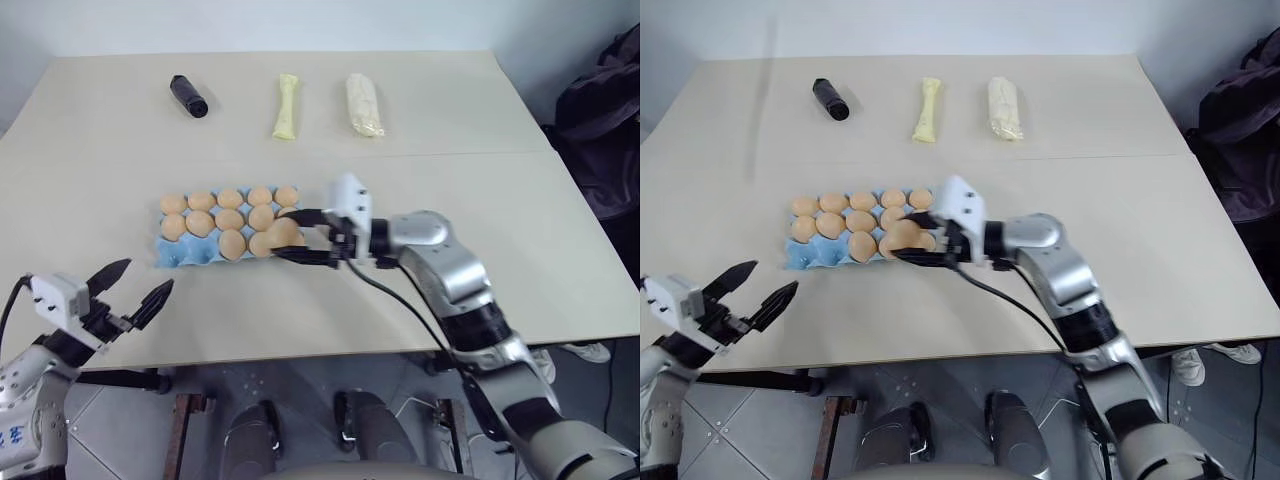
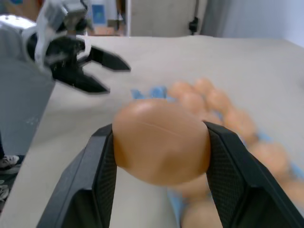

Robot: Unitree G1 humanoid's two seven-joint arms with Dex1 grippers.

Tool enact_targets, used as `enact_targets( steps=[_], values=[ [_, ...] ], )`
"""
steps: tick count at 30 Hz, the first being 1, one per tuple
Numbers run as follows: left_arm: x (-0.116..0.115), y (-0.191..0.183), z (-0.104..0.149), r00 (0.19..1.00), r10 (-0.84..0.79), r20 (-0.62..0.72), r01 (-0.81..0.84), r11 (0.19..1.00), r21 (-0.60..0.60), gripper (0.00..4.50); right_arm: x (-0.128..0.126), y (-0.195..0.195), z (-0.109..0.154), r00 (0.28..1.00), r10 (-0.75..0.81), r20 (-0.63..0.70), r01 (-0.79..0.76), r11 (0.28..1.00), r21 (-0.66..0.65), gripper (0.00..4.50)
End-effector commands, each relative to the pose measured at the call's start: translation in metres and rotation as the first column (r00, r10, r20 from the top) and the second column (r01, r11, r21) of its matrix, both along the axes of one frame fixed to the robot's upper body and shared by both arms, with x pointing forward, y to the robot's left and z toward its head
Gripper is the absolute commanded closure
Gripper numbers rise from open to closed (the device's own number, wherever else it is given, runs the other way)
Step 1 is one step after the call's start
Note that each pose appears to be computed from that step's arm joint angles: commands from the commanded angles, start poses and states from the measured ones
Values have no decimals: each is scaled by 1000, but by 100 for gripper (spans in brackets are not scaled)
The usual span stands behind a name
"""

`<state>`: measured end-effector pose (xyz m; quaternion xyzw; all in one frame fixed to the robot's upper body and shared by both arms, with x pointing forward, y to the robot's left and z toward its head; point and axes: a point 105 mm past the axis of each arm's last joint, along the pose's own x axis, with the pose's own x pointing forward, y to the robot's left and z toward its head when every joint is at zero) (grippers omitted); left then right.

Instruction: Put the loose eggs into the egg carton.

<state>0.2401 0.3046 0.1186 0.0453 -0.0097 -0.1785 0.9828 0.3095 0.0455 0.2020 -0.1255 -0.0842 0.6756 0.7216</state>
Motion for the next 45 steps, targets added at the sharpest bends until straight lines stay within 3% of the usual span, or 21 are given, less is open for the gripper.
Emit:
enact_targets(
  steps=[1,5,14,21,23,28,31,36,45],
  values=[
    [-11,13,8,997,61,41,-61,998,-3,0,0,39,7,999,16,30,-16,1000,-6,224],
    [-18,13,8,996,80,44,-80,997,-5,0,11,82,7,999,-24,47,26,999,-23,224],
    [-19,3,9,996,72,51,-71,997,-17,0,21,111,-14,997,-70,39,73,994,-77,224],
    [-10,-4,8,998,31,52,-30,999,-26,0,13,113,0,1000,-2,17,2,1000,-19,3],
    [-6,-6,7,999,19,51,-18,999,-27,0,9,107,5,999,40,22,-40,999,-1,3],
    [4,-12,9,998,-22,57,24,999,-28,0,5,77,13,995,87,47,-88,996,19,3],
    [11,-26,12,994,-94,56,95,996,-2,0,17,43,15,997,11,75,-15,999,51,3],
    [20,-57,12,961,-274,30,271,960,67,0,29,-33,-2,986,-160,45,156,983,92,3],
    [31,-97,22,872,-490,7,486,867,111,0,4,-127,-40,937,-344,57,338,936,92,3]
  ],
)
